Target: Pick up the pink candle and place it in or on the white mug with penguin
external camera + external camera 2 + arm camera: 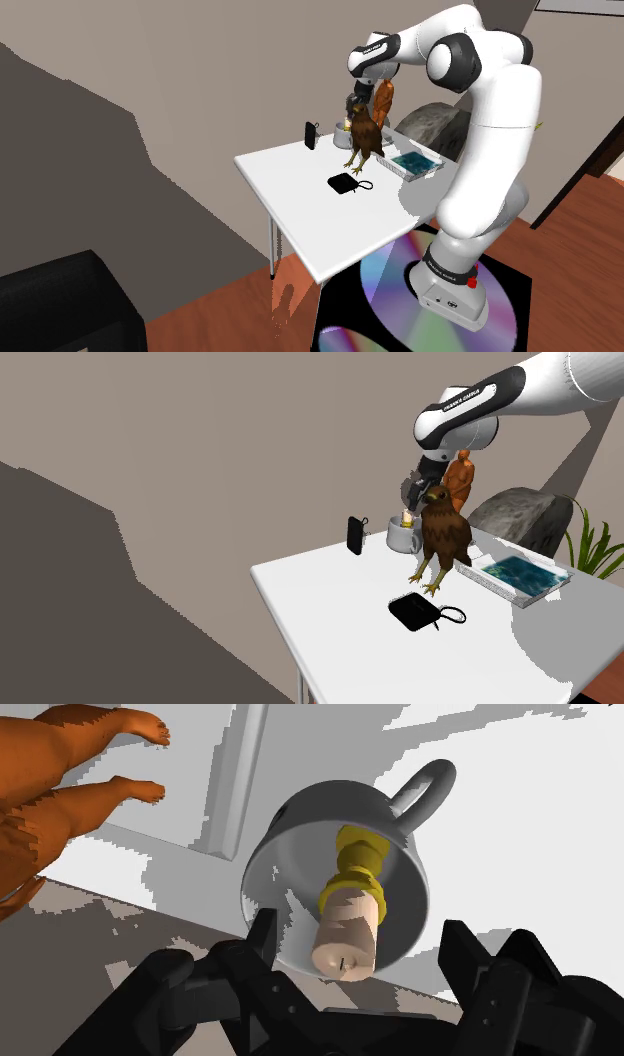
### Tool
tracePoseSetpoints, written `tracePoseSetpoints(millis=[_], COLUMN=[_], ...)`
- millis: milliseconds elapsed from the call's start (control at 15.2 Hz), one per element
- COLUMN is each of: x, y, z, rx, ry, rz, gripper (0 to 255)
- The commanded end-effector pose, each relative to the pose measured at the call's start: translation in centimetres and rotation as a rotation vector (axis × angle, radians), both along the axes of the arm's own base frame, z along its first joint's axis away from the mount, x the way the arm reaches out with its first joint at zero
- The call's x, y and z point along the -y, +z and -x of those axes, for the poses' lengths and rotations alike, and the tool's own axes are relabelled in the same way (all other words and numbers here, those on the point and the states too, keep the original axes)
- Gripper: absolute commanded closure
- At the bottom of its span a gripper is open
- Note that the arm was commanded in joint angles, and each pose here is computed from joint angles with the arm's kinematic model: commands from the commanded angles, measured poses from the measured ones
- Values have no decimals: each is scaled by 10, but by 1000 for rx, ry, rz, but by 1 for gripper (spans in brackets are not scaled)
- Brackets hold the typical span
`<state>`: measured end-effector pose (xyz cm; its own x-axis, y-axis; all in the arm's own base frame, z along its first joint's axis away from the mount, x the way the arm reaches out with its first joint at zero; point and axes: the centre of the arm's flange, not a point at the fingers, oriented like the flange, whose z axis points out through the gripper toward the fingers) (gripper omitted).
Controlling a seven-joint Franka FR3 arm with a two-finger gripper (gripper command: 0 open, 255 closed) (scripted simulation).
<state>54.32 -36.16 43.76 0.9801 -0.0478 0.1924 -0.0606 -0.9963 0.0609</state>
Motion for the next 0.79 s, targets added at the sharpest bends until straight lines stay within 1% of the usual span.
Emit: tracePoseSetpoints(millis=[0, 198, 462, 726], x=[0, 0, -4, -4], y=[0, 0, 49, 49], z=[0, 0, 9, 9], rx=[0, 0, 0, 0], ry=[0, 0, 0, 0], rz=[0, 0, 0, 0], gripper=[0, 0, 0, 0])
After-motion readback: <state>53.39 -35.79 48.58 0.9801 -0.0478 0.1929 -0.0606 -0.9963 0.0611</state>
